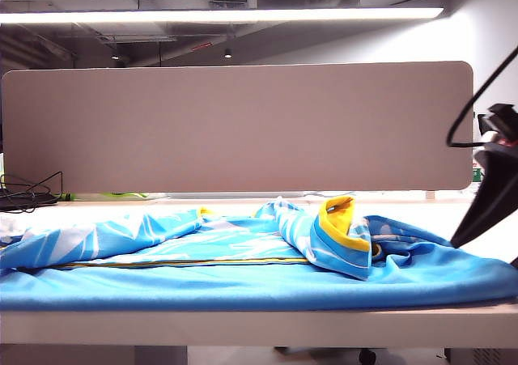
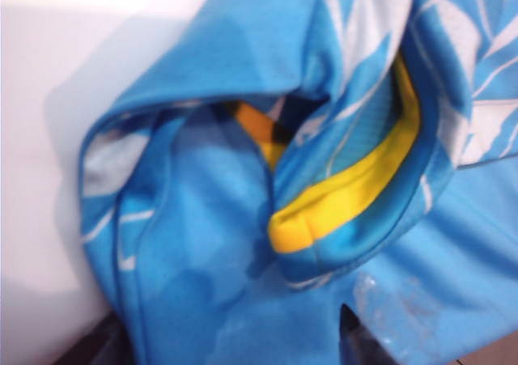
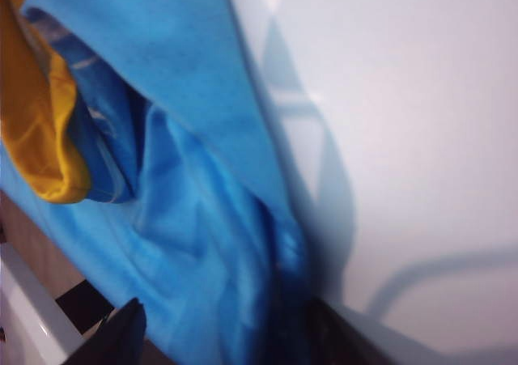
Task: Fold the bottom side of the soccer jersey horizontally towards the center, about one-third of the way, then fold the sleeve back towards the center, creating a straight line along the edge of the the soccer jersey, and finally fold the bottom of the soccer jersey up towards the top, creating a neat rectangle.
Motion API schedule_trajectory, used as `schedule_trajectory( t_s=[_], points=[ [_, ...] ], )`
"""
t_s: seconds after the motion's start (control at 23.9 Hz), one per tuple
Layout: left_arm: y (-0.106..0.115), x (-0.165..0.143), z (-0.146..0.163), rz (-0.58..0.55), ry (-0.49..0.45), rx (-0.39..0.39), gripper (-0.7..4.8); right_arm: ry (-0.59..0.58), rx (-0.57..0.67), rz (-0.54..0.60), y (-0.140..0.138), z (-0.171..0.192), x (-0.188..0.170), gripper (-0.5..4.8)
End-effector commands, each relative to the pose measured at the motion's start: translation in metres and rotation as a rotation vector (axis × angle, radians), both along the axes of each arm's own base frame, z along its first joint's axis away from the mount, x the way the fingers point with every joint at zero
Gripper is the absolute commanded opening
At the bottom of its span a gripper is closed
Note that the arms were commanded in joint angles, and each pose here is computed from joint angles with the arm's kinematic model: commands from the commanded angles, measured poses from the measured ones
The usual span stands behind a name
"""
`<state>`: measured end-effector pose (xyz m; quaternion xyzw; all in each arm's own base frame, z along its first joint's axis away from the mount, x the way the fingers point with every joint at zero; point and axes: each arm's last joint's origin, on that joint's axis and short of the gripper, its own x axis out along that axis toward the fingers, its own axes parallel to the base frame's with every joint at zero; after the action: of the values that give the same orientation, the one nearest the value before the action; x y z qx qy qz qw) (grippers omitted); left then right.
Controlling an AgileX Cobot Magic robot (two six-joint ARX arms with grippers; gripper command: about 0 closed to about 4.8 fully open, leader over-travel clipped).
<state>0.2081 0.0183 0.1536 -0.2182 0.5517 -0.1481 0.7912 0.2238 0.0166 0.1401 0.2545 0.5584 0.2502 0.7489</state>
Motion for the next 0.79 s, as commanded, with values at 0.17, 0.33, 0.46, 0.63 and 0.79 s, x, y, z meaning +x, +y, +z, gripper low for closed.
schedule_trajectory(
  t_s=[0.17,0.33,0.46,0.63,0.79],
  points=[
    [-0.009,-0.006,-0.017,-0.030,0.073,0.021,3.30,0.017,-0.033,0.024,0.023,-0.006,0.002,2.75],
    [-0.015,-0.002,-0.016,-0.028,0.055,0.007,1.01,-0.003,-0.043,0.040,0.032,-0.005,0.004,1.67],
    [-0.019,0.003,-0.013,-0.055,-0.013,-0.058,-0.07,-0.029,-0.033,0.037,0.032,-0.004,0.006,0.70],
    [-0.019,0.013,-0.006,0.001,-0.073,-0.139,-0.06,-0.070,-0.002,0.025,0.033,0.003,0.011,-0.08],
    [-0.021,0.012,0.012,-0.027,-0.090,-0.203,-0.06,-0.122,0.043,0.022,0.033,0.026,0.002,-0.08]
  ],
)
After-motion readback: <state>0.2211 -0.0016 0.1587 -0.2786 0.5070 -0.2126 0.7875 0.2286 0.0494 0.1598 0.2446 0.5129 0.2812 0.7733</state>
